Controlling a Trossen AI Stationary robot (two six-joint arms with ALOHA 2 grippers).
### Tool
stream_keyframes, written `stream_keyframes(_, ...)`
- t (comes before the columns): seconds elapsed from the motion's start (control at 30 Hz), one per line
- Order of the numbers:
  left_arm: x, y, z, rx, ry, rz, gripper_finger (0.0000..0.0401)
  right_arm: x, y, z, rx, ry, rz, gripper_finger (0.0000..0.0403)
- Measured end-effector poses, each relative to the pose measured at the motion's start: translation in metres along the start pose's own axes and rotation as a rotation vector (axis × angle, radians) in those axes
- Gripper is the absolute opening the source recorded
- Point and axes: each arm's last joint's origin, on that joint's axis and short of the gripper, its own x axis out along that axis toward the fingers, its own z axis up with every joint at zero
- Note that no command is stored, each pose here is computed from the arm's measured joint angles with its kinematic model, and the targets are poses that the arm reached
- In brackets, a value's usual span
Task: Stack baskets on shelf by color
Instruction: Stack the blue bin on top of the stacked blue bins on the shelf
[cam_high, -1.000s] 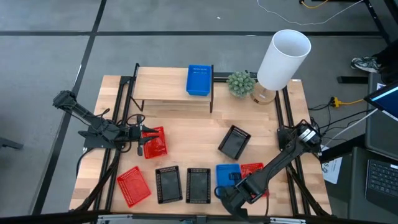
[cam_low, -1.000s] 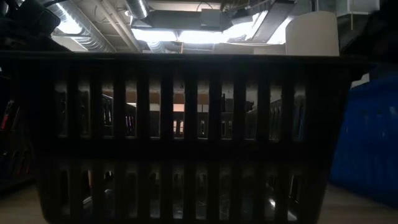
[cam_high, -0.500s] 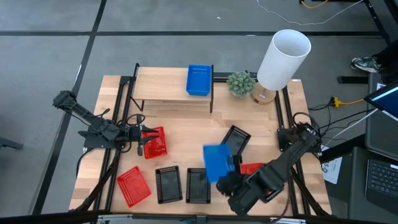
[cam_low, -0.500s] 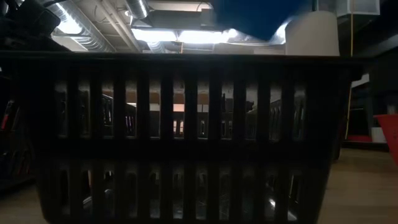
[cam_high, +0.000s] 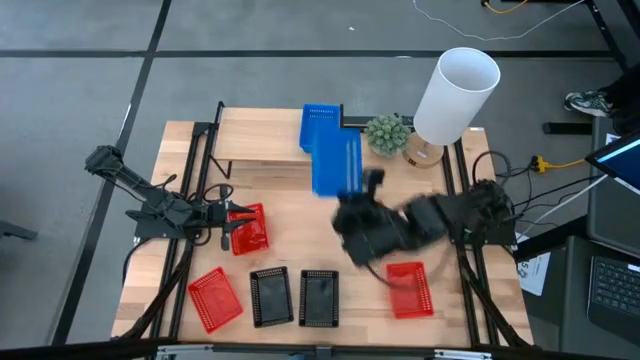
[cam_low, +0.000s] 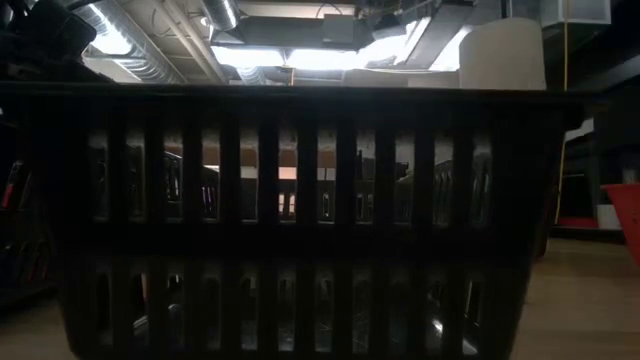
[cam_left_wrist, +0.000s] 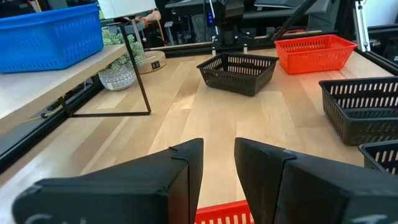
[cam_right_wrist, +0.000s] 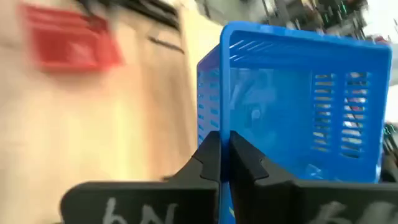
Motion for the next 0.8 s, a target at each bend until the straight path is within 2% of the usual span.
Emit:
stream_keyframes(0.13,0.0,0.0,0.0,0.0,-0.001,0.004,0.0085,0.045,-0.036,-0.002,-0.006,0.092,0.01,0.0006)
stream_keyframes(0.3,0.0,0.001,0.0,0.001,0.001,0.03,0.0085,0.098,-0.081,-0.006,0.082,0.086,0.21,0.0004)
stream_keyframes(0.4,0.0,0.001,0.0,0.001,0.002,0.03,0.0085,0.122,-0.101,-0.015,0.142,0.106,0.262,0.0004)
stream_keyframes(0.57,0.0,0.001,0.0,0.001,0.002,0.03,0.0085,0.161,-0.113,-0.035,0.158,0.191,0.241,0.0004)
stream_keyframes(0.7,0.0,0.001,0.0,0.001,0.002,0.03,0.0085,0.184,-0.114,-0.039,0.177,0.147,0.232,0.0004)
stream_keyframes(0.8,0.0,0.001,0.0,0.0,0.002,0.03,0.0085,0.192,-0.111,-0.041,0.144,0.135,0.234,0.0004)
